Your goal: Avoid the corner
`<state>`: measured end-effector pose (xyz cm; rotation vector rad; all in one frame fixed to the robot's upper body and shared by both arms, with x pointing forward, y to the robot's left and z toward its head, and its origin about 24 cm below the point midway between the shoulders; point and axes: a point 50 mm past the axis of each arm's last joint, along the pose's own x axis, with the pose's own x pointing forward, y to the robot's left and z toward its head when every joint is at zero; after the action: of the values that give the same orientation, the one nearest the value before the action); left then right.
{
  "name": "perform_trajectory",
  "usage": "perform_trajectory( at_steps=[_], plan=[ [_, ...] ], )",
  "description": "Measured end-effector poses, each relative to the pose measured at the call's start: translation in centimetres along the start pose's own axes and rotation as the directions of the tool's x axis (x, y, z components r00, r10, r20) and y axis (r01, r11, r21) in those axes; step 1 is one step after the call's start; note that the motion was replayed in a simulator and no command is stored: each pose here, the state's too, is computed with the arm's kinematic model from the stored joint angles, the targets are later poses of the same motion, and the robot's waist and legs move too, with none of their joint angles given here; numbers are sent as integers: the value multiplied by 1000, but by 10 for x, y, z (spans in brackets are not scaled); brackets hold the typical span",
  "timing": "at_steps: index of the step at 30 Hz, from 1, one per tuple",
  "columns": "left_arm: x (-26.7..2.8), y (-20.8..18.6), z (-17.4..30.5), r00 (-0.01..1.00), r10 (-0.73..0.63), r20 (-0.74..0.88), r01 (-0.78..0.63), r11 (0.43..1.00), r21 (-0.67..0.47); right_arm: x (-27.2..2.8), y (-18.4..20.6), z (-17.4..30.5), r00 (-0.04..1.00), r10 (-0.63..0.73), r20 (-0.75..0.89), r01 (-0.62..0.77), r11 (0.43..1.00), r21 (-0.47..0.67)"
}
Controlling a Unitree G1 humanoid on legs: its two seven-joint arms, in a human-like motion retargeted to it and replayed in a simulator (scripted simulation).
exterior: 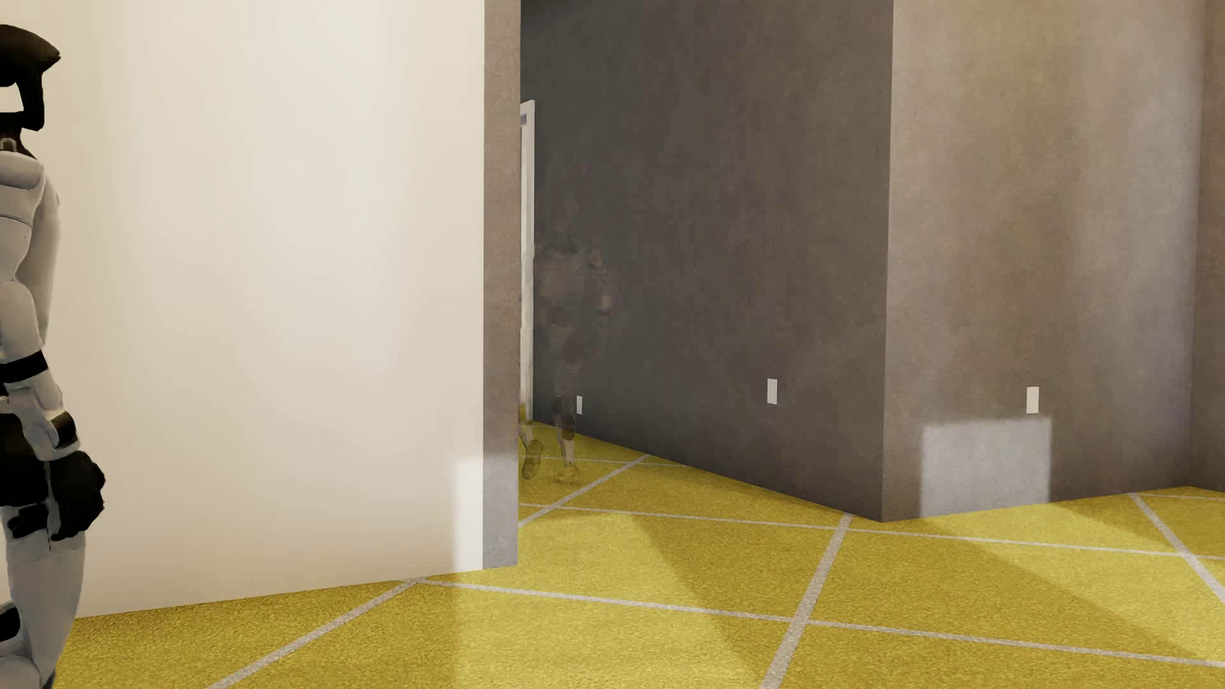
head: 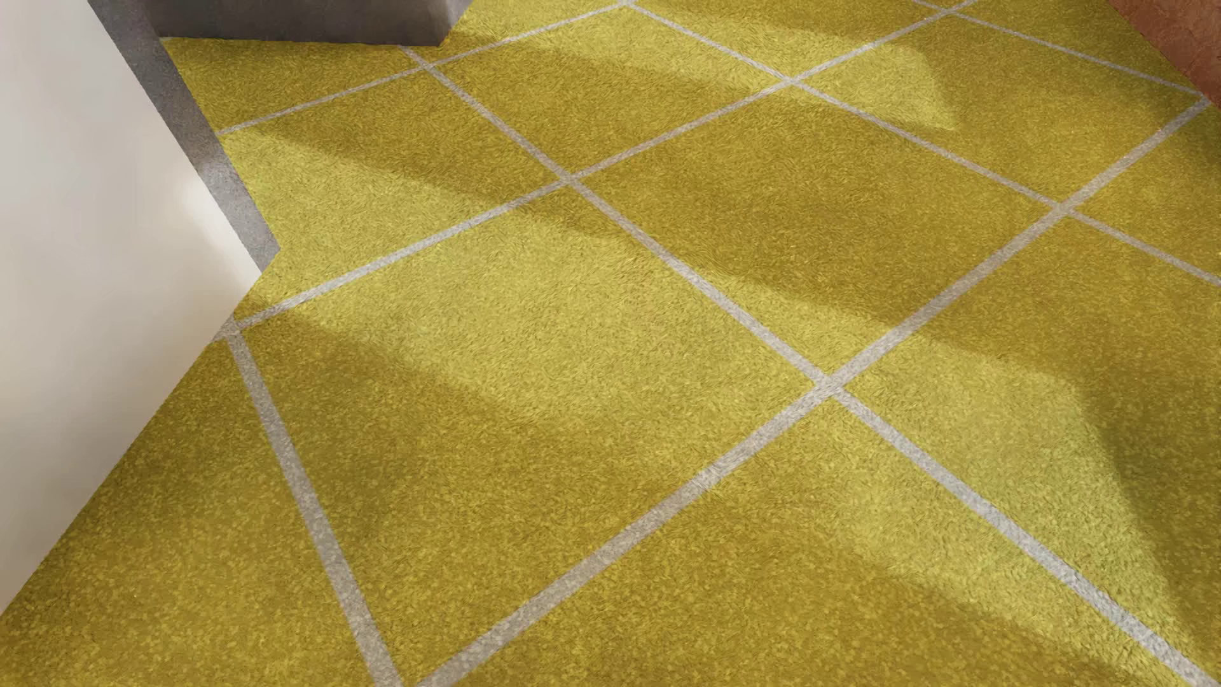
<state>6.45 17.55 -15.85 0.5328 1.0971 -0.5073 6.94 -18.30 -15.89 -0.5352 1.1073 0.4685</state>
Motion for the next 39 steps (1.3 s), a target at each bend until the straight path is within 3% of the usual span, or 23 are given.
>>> perform_trajectory(
  at_steps=[2, 5, 7, 16, 19, 22, 24, 27, 28, 33, 36, 39],
  plan=[
    [-1, -3, -2, 1000, -7, -3, 7, 1000, -2, -4, -5, -14, 998, -38, -40, 42, 995, 87],
    [-1, 7, 11, 998, 19, 53, -19, 1000, -6, -6, 0, -18, 999, -24, -46, 27, 997, 72],
    [1, 14, 20, 997, 16, 77, -20, 998, 59, -7, 8, -23, 998, -8, -69, 14, 995, 95],
    [4, 52, 65, 972, 112, 205, -123, 992, 42, -24, 25, -73, 973, 30, -230, -1, 992, 125],
    [7, 33, 43, 990, 65, 121, -72, 996, 54, -25, 24, -77, 968, 40, -250, -20, 996, 85],
    [2, 4, 10, 1000, -5, 31, 3, 999, 50, -21, 15, -69, 974, 6, -226, 23, 992, 126],
    [-3, -6, -8, 999, -37, -21, 38, 997, 66, -13, 8, -46, 990, -16, -143, 34, 992, 125],
    [-12, -11, -33, 996, -23, -87, 21, 1000, -20, -6, -12, -8, 997, -76, -1, 76, 987, 139],
    [-15, -19, -42, 992, -56, -116, 59, 998, 24, -7, -21, 3, 994, -101, 50, 93, 986, 136],
    [-27, -35, -67, 976, -97, -193, 102, 995, 16, -7, -60, 40, 966, -201, 165, 179, 974, 139],
    [-29, -42, -73, 968, -121, -218, 131, 991, 32, -3, -44, 18, 981, -176, 76, 158, 967, 199],
    [-25, -35, -66, 976, -97, -195, 104, 994, 23, -7, -3, -17, 998, -60, -36, 66, 983, 171]
  ],
)
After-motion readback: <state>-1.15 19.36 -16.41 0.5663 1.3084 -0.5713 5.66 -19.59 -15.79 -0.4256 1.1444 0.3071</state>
